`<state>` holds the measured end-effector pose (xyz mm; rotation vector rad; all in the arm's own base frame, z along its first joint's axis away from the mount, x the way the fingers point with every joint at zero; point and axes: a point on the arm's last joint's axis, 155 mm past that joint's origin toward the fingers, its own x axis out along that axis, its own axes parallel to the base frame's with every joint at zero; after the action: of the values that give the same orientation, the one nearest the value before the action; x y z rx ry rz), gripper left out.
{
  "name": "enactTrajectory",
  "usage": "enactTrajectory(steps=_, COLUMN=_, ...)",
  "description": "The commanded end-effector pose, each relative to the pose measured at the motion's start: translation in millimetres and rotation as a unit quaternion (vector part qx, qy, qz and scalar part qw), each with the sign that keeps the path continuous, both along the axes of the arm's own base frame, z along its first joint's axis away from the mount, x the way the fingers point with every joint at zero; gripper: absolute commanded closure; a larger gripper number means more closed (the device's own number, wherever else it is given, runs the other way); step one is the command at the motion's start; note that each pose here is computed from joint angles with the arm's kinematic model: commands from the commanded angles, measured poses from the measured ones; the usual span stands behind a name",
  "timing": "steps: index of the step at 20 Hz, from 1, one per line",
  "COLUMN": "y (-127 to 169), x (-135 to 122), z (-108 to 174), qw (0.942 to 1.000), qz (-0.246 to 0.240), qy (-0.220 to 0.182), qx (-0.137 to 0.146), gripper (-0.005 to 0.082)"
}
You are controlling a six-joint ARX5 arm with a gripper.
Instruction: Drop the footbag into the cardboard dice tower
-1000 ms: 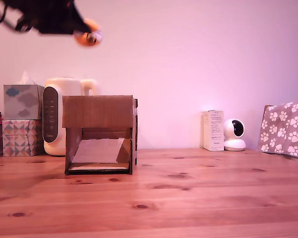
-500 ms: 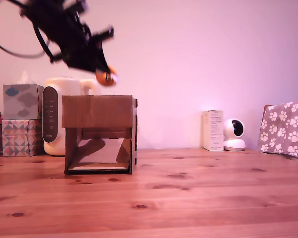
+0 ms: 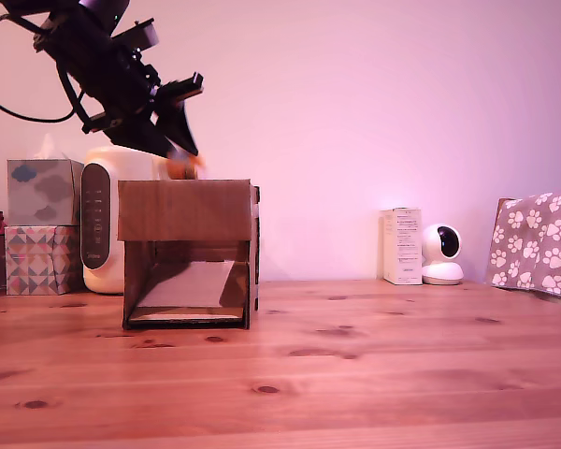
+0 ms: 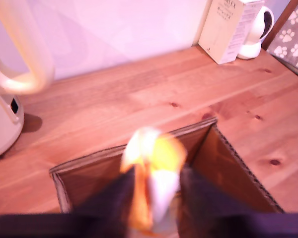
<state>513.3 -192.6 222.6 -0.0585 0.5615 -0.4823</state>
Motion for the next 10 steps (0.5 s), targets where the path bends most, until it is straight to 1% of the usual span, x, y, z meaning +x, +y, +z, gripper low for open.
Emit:
enactTrajectory(steps=1, y=-1, x=-2, z=1, qw=0.9999, qz=-0.004, qy=0.010, qx=0.007, gripper=0.0031)
enactTrajectory(steps=2, y=-1, x=-6, z=-2, qw=0.9997, qz=-0.006, qy=0.022, qx=0.013, gripper=0.0056)
enactTrajectory(steps=3, y=1, x=-11, z=0, qw=0.9994, qz=-0.009, qy=0.028, qx=0.019, gripper=0.0104)
enactTrajectory(steps=4, y=0, x=-17, z=-1, qw=0.9990, qz=-0.012, qy=0.035, qx=0.023, gripper=0.0187)
enactTrajectory(steps=5, y=1, x=-23, z=1, qw=0.9987, qz=-0.014, qy=0.043, qx=0.026, gripper=0.0302)
enactTrajectory(steps=6, y=2, x=-30, z=2, qw=0.9982, qz=-0.015, qy=0.050, qx=0.028, gripper=0.0469)
enactTrajectory(steps=7, y=2, x=-34, z=6, qw=0.9981, qz=-0.020, qy=0.049, qx=0.031, gripper=0.0651)
enactTrajectory(steps=8, y=0, x=-39, z=12, qw=0.9982, qz=-0.026, qy=0.046, qx=0.028, gripper=0.0793)
enactTrajectory(steps=9, y=-2, x=-43, z=21, qw=0.9984, qz=-0.032, qy=0.037, qx=0.028, gripper=0.0782)
enactTrajectory(steps=10, y=-5, x=-46, z=28, qw=0.9986, qz=-0.036, qy=0.029, qx=0.026, gripper=0.0790)
